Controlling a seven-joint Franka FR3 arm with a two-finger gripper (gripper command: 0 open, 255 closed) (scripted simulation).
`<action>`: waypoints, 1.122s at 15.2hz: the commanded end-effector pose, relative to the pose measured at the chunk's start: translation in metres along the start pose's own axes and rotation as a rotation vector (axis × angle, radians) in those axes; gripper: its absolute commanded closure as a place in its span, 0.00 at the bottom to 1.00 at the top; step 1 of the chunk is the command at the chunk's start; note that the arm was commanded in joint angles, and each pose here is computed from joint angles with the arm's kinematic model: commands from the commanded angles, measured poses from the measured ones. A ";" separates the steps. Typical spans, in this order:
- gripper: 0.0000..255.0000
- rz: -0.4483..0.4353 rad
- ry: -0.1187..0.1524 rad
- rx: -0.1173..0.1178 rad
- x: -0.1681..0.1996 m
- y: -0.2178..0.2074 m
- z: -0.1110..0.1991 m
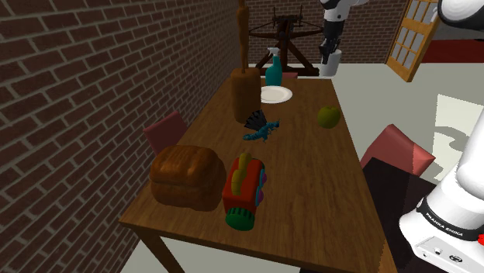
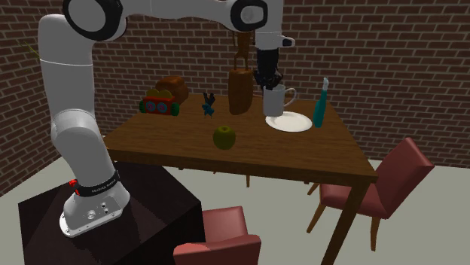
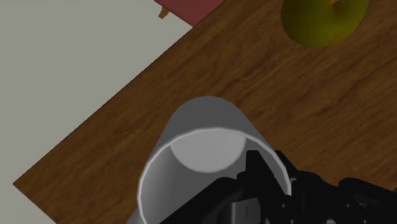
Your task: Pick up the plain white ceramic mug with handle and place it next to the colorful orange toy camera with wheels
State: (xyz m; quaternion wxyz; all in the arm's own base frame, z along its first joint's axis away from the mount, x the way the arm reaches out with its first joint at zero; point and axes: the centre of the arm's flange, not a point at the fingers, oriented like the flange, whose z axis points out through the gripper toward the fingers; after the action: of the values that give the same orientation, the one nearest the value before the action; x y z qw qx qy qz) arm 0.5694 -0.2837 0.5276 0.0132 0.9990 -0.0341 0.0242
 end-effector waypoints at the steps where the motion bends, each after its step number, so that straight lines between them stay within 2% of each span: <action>1: 1.00 0.000 0.000 0.000 -0.001 0.002 -0.011; 7: 1.00 0.000 0.000 0.000 0.001 0.002 -0.040; 17: 1.00 0.000 0.000 0.000 -0.069 -0.110 -0.047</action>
State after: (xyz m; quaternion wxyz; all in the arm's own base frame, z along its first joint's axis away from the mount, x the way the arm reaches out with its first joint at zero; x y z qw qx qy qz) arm 0.5148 -0.1828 0.5689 0.0126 0.9991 -0.0337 0.0240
